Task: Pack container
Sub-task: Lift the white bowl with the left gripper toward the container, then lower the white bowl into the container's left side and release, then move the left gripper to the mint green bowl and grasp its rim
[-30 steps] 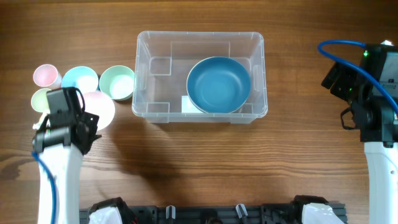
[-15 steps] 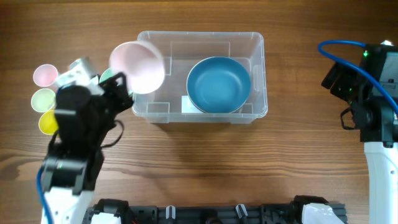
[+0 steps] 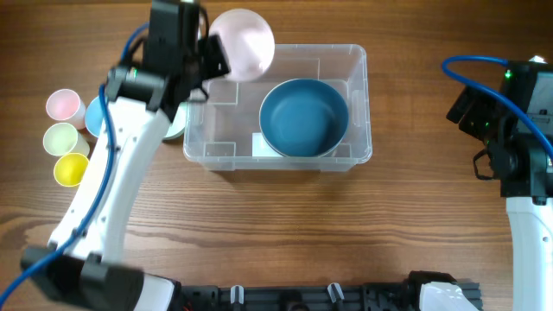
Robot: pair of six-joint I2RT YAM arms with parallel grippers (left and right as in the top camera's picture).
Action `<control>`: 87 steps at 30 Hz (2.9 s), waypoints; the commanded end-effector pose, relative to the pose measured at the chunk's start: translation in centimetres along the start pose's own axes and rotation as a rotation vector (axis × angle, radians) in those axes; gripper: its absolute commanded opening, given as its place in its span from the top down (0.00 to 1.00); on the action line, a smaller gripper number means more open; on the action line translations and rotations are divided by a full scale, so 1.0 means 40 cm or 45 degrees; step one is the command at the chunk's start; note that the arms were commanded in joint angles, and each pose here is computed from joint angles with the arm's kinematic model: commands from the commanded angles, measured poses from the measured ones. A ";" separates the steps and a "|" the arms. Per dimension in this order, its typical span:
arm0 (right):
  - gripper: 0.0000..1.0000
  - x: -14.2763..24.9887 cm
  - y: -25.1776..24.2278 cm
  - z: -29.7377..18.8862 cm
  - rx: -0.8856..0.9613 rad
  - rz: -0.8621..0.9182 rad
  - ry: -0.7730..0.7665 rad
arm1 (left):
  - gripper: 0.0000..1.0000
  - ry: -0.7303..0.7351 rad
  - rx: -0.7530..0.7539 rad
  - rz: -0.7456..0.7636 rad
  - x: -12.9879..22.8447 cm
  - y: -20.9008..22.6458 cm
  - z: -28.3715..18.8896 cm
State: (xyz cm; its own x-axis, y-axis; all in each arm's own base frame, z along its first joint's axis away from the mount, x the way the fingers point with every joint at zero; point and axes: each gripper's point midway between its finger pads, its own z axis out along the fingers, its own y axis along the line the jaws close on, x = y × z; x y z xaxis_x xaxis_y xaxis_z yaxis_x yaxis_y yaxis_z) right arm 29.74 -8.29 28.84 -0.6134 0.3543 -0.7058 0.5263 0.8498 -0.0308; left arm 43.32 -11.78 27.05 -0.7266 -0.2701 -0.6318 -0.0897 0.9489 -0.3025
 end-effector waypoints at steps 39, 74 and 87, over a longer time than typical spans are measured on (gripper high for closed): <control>0.00 -0.011 -0.008 -0.002 0.023 0.023 -0.017 | 0.66 0.359 -0.401 0.048 0.169 0.149 0.354; 0.00 -0.012 -0.008 -0.002 0.023 0.023 -0.018 | 0.68 0.487 -0.656 -0.884 0.205 0.507 0.012; 0.01 -0.011 -0.008 -0.002 0.022 0.023 -0.017 | 0.61 0.434 -0.599 -1.156 0.369 0.551 0.193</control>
State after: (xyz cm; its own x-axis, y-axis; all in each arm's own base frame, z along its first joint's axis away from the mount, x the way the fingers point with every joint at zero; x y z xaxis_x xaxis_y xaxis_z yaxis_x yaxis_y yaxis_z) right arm 29.76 -8.29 28.81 -0.6142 0.3544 -0.7051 0.5262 0.8498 -0.0313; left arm 36.58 4.47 7.39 -0.4663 -0.8787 -0.1023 -0.8558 0.4773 -0.1995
